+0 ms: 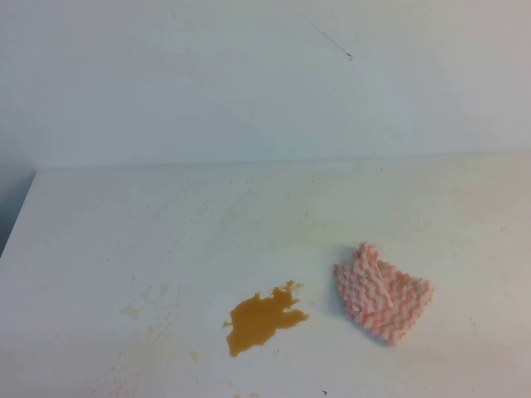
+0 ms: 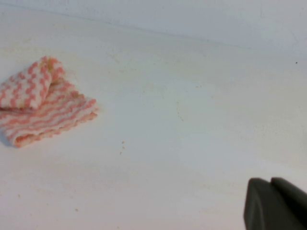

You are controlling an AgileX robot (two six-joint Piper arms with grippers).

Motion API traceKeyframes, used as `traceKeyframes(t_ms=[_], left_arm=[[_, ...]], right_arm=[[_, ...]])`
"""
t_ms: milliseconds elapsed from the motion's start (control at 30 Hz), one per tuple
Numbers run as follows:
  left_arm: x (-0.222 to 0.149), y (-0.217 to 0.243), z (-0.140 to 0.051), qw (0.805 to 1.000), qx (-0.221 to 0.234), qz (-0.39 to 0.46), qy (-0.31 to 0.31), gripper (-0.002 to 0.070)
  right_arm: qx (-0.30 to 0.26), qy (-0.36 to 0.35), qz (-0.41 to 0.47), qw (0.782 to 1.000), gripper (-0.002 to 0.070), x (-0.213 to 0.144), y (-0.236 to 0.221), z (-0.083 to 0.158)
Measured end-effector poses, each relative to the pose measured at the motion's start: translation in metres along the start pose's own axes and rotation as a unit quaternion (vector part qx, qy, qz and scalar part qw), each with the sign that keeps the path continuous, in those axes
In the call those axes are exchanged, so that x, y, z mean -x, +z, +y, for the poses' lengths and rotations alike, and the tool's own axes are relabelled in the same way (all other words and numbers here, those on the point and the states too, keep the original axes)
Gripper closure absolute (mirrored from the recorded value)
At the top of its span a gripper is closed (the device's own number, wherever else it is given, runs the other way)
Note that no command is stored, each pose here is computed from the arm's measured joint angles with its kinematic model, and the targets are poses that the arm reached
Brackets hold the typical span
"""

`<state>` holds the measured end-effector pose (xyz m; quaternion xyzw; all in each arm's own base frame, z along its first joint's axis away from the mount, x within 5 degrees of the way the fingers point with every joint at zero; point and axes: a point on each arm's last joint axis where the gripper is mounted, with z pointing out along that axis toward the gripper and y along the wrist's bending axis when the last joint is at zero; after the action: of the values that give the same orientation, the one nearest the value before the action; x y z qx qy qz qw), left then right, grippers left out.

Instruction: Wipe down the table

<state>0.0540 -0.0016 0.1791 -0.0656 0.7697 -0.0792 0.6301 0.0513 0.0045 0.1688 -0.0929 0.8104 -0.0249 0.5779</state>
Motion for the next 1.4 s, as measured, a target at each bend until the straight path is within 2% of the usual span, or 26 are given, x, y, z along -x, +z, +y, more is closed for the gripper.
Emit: traceKeyframes(t_ms=[233, 400, 500, 700, 900, 1000, 1133, 1300, 1400], left_arm=[[0.000, 0.000, 0.000, 1.000, 0.000, 0.000, 0.000, 0.0675], [0.000, 0.000, 0.000, 1.000, 0.000, 0.000, 0.000, 0.0675], [0.000, 0.000, 0.000, 1.000, 0.000, 0.000, 0.000, 0.0675], [0.000, 0.000, 0.000, 1.000, 0.000, 0.000, 0.000, 0.0675], [0.000, 0.000, 0.000, 1.000, 0.000, 0.000, 0.000, 0.0675], [0.000, 0.000, 0.000, 1.000, 0.000, 0.000, 0.000, 0.0675], [0.000, 0.000, 0.000, 1.000, 0.000, 0.000, 0.000, 0.0675], [0.000, 0.000, 0.000, 1.000, 0.000, 0.000, 0.000, 0.0675], [0.000, 0.000, 0.000, 1.000, 0.000, 0.000, 0.000, 0.0675]], right_arm=[[-0.001, 0.067, -0.102, 0.993, 0.0678, 0.017, -0.001, -0.001], [-0.018, 0.139, -0.209, 0.968, 0.0678, 0.035, -0.007, -0.008], [-0.031, 0.157, -0.254, 0.954, 0.0678, 0.042, -0.011, -0.012], [-0.070, 0.146, -0.344, 0.925, 0.0678, 0.056, -0.022, -0.021], [-0.074, 0.051, -0.355, 0.931, 0.0678, 0.087, -0.042, -0.020], [-0.064, 0.055, -0.372, 0.924, 0.0678, 0.111, -0.060, -0.022], [-0.041, 0.066, -0.337, 0.938, 0.0678, 0.142, -0.068, -0.024], [0.010, 0.084, -0.200, 0.976, 0.0678, 0.168, -0.048, -0.022], [0.053, 0.117, -0.110, 0.986, 0.0678, 0.173, -0.029, -0.018]])
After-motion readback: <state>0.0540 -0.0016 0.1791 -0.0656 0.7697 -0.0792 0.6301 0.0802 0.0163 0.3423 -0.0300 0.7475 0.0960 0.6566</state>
